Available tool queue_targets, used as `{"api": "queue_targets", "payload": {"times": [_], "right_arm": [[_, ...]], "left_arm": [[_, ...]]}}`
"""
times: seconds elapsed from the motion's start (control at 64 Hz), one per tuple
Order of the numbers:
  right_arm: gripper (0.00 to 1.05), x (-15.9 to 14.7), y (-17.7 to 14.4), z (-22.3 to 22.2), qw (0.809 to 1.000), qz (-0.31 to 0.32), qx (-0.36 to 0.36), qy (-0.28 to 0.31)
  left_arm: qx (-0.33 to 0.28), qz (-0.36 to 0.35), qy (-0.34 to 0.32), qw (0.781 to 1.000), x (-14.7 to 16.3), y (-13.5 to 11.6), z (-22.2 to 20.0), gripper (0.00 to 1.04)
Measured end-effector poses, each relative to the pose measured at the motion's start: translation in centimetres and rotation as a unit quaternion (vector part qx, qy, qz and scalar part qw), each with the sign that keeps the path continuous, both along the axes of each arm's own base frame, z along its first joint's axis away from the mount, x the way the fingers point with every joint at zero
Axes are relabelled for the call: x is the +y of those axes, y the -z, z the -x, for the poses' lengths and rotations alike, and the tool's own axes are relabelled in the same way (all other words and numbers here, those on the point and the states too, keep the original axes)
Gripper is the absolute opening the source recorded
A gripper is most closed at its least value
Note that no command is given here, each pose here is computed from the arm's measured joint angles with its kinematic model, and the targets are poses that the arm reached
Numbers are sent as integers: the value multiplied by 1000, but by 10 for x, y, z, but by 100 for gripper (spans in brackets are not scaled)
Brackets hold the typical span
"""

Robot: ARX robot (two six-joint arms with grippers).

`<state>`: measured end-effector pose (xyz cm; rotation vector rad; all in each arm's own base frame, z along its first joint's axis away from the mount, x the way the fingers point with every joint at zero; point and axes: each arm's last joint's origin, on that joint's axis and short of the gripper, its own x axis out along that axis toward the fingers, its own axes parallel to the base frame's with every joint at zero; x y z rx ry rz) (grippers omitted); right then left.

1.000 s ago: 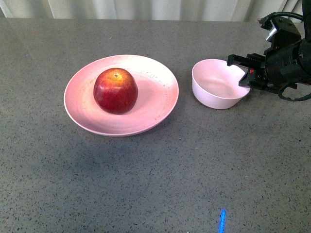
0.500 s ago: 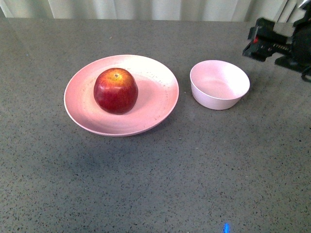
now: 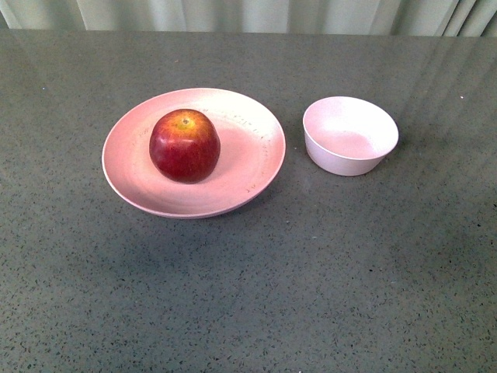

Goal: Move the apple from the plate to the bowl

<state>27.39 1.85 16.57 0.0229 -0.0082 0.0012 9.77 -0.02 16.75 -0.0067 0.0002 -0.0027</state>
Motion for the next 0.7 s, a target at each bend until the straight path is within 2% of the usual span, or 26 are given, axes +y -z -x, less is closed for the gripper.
{"api": "queue_targets", "payload": {"times": [0.156, 0.297, 0.703], "right_arm": [[1, -7, 5, 39, 1000, 7, 11, -3], [2, -18, 4, 60, 1000, 10, 10, 1], [2, -18, 4, 103, 1000, 10, 12, 0]], "left_arm": [[0, 0, 0, 1000, 0, 0, 0, 96], [0, 0, 0, 1000, 0, 0, 0, 96], [0, 0, 0, 1000, 0, 0, 0, 96]]}}
